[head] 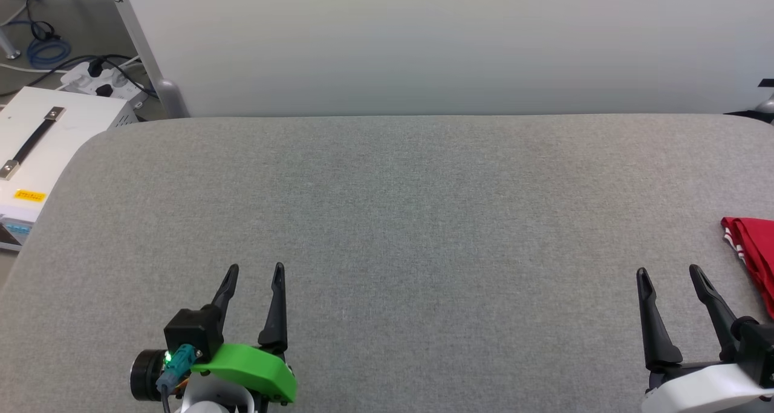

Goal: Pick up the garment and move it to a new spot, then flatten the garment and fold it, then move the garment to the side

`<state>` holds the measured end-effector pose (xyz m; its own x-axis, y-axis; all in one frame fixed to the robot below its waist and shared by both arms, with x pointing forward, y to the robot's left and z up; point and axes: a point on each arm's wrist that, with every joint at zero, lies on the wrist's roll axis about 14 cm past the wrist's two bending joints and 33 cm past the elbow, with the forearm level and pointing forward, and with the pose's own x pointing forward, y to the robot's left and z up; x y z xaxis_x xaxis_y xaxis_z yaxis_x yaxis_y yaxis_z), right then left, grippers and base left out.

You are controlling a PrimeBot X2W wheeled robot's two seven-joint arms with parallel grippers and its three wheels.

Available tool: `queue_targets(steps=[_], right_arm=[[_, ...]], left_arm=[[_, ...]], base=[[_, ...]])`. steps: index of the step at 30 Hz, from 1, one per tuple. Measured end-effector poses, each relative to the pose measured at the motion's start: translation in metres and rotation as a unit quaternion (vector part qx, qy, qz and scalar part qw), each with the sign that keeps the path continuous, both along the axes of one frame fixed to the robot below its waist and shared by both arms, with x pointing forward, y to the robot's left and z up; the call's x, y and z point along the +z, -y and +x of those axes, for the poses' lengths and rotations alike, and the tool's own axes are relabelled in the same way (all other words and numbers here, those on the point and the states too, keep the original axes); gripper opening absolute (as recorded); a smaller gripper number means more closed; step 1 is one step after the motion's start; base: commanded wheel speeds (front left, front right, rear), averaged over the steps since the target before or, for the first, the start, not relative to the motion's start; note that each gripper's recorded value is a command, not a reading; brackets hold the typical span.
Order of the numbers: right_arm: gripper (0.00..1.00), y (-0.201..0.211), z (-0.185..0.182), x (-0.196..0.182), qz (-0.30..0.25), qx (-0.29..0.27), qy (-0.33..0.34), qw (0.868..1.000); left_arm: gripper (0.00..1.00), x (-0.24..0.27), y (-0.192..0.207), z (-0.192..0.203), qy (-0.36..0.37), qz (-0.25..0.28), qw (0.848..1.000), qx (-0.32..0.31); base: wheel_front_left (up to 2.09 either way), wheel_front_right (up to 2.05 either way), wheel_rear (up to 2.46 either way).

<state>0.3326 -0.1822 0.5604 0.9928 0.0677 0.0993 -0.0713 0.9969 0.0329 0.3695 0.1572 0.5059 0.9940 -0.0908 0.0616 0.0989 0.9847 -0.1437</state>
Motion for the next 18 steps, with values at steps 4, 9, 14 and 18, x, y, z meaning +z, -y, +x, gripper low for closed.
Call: queue_targets(steps=[4, 9, 14, 18], right_arm=[[1.0, -0.0022, 0.0003, -0.0002, 0.004, 0.004, 0.0, 1.0], [1.0, -0.0044, 0.0005, -0.0009, 0.005, 0.007, -0.001, 1.0], [1.0, -0.0046, 0.0008, -0.0034, 0.006, 0.007, -0.005, 1.0], [0.0, -0.0044, 0.0008, -0.0048, 0.006, 0.007, -0.007, 1.0]], left_arm=[[1.0, -0.0022, -0.0002, -0.0006, -0.003, 0.001, 1.0, -0.001], [1.0, -0.0047, -0.0003, -0.0014, -0.007, 0.002, 1.0, -0.001], [1.0, -0.0062, 0.0004, -0.0015, -0.009, 0.002, 1.0, -0.002], [0.0, -0.0069, 0.0013, -0.0017, -0.011, 0.002, 1.0, -0.003]], base=[[0.0, 0.0, 0.0], [0.0, 0.0, 0.0], [0.0, 0.0, 0.0], [0.0, 0.0, 0.0]])
